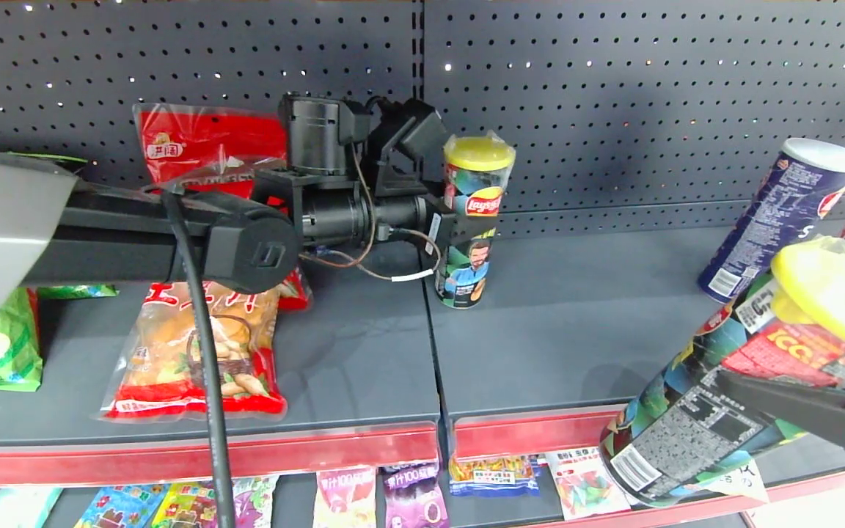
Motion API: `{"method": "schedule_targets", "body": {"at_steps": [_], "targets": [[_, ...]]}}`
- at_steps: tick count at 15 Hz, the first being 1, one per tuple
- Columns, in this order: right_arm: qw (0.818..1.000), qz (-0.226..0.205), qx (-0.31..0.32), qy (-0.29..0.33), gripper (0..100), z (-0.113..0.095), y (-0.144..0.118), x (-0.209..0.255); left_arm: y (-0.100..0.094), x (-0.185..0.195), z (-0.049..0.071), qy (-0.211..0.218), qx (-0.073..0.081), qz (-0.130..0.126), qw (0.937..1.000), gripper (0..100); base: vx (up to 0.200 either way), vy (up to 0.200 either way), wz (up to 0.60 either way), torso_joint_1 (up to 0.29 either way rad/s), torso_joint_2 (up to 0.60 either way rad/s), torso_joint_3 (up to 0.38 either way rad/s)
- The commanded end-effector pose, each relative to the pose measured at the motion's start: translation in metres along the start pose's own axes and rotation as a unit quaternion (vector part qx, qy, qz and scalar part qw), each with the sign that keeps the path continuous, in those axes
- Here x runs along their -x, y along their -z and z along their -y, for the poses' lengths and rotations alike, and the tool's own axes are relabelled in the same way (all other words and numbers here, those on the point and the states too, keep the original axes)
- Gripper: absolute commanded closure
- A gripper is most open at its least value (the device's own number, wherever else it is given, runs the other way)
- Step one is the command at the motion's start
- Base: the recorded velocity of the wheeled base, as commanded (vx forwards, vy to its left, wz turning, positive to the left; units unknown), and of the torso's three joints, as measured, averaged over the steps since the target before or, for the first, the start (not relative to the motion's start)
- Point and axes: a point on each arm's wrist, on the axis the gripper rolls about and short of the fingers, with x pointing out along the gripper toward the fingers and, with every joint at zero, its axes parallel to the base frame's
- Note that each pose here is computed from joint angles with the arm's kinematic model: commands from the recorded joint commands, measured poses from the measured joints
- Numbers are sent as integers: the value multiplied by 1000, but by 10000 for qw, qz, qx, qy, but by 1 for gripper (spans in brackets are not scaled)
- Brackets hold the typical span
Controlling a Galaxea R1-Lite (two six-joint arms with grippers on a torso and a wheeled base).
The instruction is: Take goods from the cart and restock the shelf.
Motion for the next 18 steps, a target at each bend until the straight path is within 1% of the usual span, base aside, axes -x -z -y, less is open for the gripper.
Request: {"method": "schedule_targets", "body": {"at_steps": [1,4,5,7,8,10,11,12,13,15,17,18], "targets": [[10000,-15,-13,0,100,0,0,-1,2,-6,6,97,22,-20,9999,100,0,0,0,0,0,0],[10000,-15,-13,0,100,0,0,-1,2,-5,9,138,40,-28,9999,100,0,0,0,0,0,0],[10000,-15,-13,0,100,0,0,-1,-1,1,10,128,35,-15,9999,100,0,0,0,0,0,0],[10000,-15,-13,0,100,0,0,-1,-5,13,13,129,78,-21,9999,100,0,0,0,0,0,0],[10000,-35,-23,-3,100,1,1,-2,-9,28,19,208,157,-29,9997,100,0,0,0,0,0,0],[10000,-46,-30,-20,100,2,-1,-5,-12,45,31,358,259,-51,9990,100,0,0,0,0,0,0],[10000,-45,-29,-28,100,2,-1,-5,-12,45,33,373,265,-50,9989,100,0,0,0,0,0,0],[10000,-78,-47,-41,100,4,-1,-8,-16,55,49,540,451,-58,9975,100,0,0,0,0,0,0],[9999,-85,-50,-42,100,4,-1,-9,-16,59,56,611,488,-76,9969,100,0,0,0,0,0,0],[9999,-97,-57,-51,100,4,0,-9,-10,62,64,700,507,-168,9961,100,0,0,0,0,0,0],[9999,-90,-54,-50,100,4,-1,-9,-6,63,71,772,513,-193,9955,100,0,0,0,0,0,0],[9999,-90,-54,-50,100,4,-1,-9,0,63,74,786,509,-193,9954,100,0,0,0,0,0,0]]}}
